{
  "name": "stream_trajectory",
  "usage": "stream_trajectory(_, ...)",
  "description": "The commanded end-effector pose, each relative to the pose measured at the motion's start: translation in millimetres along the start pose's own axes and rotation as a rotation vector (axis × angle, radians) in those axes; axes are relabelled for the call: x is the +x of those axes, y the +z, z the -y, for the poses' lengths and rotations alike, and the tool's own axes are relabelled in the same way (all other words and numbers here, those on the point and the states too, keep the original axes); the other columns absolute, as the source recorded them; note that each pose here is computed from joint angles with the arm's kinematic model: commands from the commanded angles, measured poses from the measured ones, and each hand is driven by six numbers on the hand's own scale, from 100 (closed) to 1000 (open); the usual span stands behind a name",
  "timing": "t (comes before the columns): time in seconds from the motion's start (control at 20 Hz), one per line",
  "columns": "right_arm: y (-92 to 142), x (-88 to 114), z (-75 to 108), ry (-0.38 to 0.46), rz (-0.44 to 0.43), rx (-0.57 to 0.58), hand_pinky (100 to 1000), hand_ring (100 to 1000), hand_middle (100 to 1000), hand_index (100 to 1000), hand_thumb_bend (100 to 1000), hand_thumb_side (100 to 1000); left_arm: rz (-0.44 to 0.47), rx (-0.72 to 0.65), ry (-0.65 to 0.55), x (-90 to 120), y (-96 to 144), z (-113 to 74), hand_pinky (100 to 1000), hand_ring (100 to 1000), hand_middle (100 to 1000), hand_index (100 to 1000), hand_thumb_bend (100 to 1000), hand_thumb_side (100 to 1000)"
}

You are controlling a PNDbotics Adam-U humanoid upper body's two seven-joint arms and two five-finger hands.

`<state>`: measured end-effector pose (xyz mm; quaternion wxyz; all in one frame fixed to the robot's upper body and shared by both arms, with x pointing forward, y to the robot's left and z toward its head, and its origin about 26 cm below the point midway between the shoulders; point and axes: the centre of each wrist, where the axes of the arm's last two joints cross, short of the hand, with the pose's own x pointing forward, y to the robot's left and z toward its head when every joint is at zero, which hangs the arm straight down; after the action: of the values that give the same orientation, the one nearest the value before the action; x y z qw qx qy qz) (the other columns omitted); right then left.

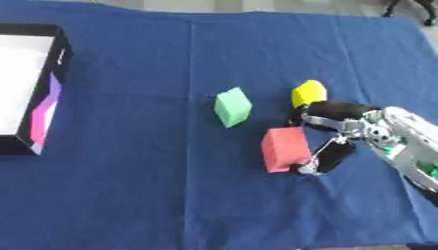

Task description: Pick up the objects with one hand, pass them to the other hand, and then place them into the box on the other side of the table.

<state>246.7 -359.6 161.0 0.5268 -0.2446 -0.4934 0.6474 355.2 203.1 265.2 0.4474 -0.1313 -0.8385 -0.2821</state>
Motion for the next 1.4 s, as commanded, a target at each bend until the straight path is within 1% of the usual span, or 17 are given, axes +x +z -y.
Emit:
stream_trajectory(0.05, 2, 2, 7.7, -0.018, 0.008, -0.02, 748, 711, 570, 651, 300, 151, 0.037, -0.009, -0.019, 9, -2, -1.5, 1000, 1000, 873, 695, 100, 641)
stream_trajectory(0.15, 3, 1, 8.6, -0.033, 0.01, -0.026, 747, 704, 557, 636, 293, 130, 0.04, -0.011, -0.014, 6, -1, -2.1, 1000, 1000, 882, 700, 100, 646)
stream_trajectory(0.2, 3, 1, 8.9, -0.036, 0.011, -0.027, 745, 695, 543, 624, 282, 101, 0.039, -0.01, -0.01, 5, -1, -2.4, 1000, 1000, 904, 714, 100, 646)
stream_trajectory(0.3, 4, 1, 9.4, -0.044, 0.014, -0.031, 740, 689, 536, 617, 255, 100, 0.036, -0.013, -0.002, 3, 0, -2.9, 1000, 1000, 928, 721, 100, 651)
stream_trajectory(0.45, 5, 0, 11.4, -0.069, 0.023, -0.048, 729, 680, 529, 607, 217, 100, 0.032, -0.022, 0.014, 1, 0, -3.4, 1000, 1000, 935, 721, 100, 637)
stream_trajectory(0.5, 5, -1, 12.4, -0.078, 0.027, -0.057, 728, 679, 528, 607, 217, 100, 0.029, -0.023, 0.021, 0, 0, -3.8, 1000, 1000, 935, 721, 100, 635)
stream_trajectory(0.55, 6, -1, 13.5, -0.087, 0.033, -0.065, 720, 676, 529, 608, 186, 100, 0.026, -0.022, 0.026, 0, 0, -4.2, 1000, 1000, 936, 722, 100, 631)
stream_trajectory(0.6, 6, -1, 15.5, -0.101, 0.045, -0.081, 719, 676, 529, 608, 182, 100, 0.024, -0.023, 0.028, -1, 1, -4.5, 1000, 1000, 936, 722, 100, 631)
stream_trajectory(0.75, 9, -3, 26.5, -0.17, 0.092, -0.167, 699, 664, 532, 610, 100, 100, 0.025, -0.027, 0.025, -1, 2, -4.3, 1000, 1000, 940, 724, 100, 609)
stream_trajectory(0.85, 10, -2, 35.7, -0.228, 0.134, -0.228, 695, 659, 535, 613, 100, 100, 0.03, -0.036, 0.025, 0, 2, -3.7, 1000, 1000, 940, 720, 100, 599)
stream_trajectory(1.0, 12, -1, 49.5, -0.307, 0.198, -0.304, 693, 654, 541, 619, 100, 100, 0.038, -0.042, 0.035, 2, 1, -3.3, 1000, 992, 930, 716, 100, 610)
stream_trajectory(1.15, 14, 1, 63.0, -0.379, 0.249, -0.381, 681, 649, 545, 623, 100, 100, 0.065, -0.051, 0.048, 7, -2, -2.3, 1000, 988, 921, 715, 100, 607)
stream_trajectory(1.4, 12, 8, 77.9, -0.455, 0.299, -0.499, 675, 647, 550, 629, 100, 100, 0.137, -0.056, 0.047, 21, -10, 0.8, 1000, 978, 910, 714, 100, 584)
